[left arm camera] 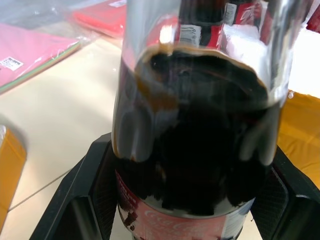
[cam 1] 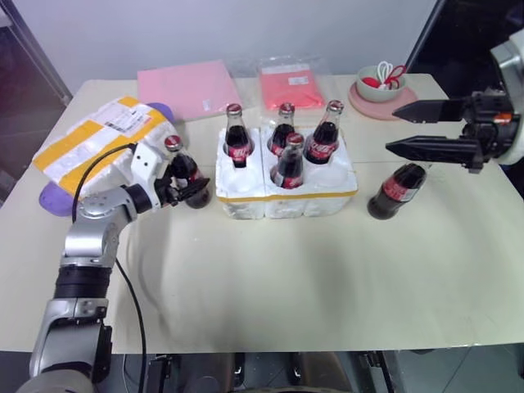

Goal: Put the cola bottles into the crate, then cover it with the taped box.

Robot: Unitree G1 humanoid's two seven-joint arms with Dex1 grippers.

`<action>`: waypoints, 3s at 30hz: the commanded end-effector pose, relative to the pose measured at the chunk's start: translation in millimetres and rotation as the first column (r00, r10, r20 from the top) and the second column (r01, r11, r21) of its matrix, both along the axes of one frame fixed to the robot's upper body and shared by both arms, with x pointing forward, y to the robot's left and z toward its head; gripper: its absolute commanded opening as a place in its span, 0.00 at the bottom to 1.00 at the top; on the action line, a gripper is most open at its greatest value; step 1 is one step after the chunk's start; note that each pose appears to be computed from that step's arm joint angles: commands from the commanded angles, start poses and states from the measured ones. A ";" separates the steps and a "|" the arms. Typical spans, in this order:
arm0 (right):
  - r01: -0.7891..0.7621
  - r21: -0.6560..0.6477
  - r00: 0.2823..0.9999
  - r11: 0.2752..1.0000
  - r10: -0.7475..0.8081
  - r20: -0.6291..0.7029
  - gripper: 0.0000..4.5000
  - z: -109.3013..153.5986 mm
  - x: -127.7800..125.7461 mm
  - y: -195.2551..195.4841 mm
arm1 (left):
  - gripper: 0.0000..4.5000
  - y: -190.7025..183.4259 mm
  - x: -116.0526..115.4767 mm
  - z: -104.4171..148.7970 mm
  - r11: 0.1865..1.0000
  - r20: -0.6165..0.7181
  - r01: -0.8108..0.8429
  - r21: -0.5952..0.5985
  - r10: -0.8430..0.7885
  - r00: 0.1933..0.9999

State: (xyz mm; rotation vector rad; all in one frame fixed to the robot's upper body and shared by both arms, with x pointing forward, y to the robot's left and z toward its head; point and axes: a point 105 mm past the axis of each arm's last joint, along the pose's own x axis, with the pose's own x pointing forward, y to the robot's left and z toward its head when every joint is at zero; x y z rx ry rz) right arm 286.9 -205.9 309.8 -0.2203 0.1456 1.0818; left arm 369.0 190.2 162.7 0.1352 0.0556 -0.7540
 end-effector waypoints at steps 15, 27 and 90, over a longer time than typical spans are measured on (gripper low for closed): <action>0.068 0.008 0.996 0.998 -0.068 0.060 1.00 6.1 -9.3 -10.4 | 0.62 -63.9 -19.6 149.5 0.862 0.223 0.467 -0.196 -0.424 0.877; 0.125 0.022 0.991 0.992 -0.126 0.052 1.00 -0.9 -13.9 -15.7 | 0.62 -86.7 -6.8 95.1 0.886 0.180 0.463 0.033 -0.461 0.869; 0.709 0.170 0.704 0.684 -0.703 -0.103 1.00 -125.7 0.9 -75.9 | 0.98 -72.4 -66.1 106.4 0.766 0.051 0.639 0.075 -0.643 0.764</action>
